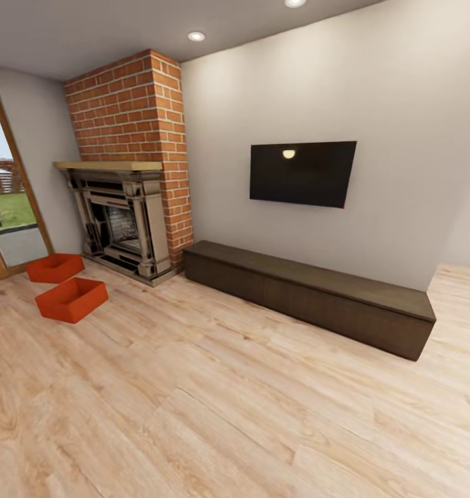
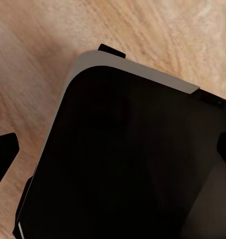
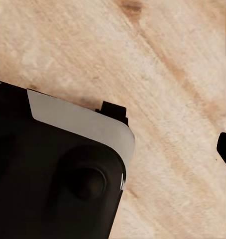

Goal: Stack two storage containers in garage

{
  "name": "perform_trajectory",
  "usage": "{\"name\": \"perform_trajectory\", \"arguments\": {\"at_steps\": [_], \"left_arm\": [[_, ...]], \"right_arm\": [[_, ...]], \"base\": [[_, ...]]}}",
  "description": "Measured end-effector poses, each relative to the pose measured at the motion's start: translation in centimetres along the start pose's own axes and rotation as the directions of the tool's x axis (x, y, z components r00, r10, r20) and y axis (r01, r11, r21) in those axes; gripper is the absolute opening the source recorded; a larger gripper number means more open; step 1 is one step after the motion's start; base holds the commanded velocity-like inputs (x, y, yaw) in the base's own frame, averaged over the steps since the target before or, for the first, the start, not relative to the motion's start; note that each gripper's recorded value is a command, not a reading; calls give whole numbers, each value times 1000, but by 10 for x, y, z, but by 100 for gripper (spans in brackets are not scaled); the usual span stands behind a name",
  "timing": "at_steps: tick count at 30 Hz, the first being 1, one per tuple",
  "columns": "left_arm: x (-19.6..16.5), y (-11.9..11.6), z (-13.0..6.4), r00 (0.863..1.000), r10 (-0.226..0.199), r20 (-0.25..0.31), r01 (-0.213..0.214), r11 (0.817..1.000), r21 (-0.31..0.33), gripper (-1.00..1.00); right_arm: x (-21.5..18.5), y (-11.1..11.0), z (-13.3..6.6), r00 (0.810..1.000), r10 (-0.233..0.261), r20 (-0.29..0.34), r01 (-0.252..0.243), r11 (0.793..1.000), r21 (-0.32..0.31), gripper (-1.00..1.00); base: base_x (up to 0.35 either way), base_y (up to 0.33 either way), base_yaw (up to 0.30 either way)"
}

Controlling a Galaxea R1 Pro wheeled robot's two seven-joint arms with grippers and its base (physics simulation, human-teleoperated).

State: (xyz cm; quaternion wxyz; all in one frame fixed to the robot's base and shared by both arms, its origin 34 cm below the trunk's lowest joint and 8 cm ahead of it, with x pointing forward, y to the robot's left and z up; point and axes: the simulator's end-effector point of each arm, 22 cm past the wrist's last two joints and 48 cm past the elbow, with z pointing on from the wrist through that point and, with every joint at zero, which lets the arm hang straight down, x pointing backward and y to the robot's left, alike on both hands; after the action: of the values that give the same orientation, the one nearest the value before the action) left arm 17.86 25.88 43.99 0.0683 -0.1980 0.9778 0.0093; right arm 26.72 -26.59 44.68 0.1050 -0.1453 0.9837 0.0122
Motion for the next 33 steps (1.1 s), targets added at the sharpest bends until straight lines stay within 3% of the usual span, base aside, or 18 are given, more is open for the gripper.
{"name": "perform_trajectory", "arguments": {"at_steps": [15,33], "left_arm": [[0,0,0,1000,0,-1,0,1000,0,100],[-2,0,0,1000,-1,7,1,1000,0,100]], "right_arm": [[0,0,0,1000,1,2,-1,1000,0,100],[0,0,0,1000,4,0,-4,1000,0,100]], "base": [[325,0,53],[325,0,255]]}}
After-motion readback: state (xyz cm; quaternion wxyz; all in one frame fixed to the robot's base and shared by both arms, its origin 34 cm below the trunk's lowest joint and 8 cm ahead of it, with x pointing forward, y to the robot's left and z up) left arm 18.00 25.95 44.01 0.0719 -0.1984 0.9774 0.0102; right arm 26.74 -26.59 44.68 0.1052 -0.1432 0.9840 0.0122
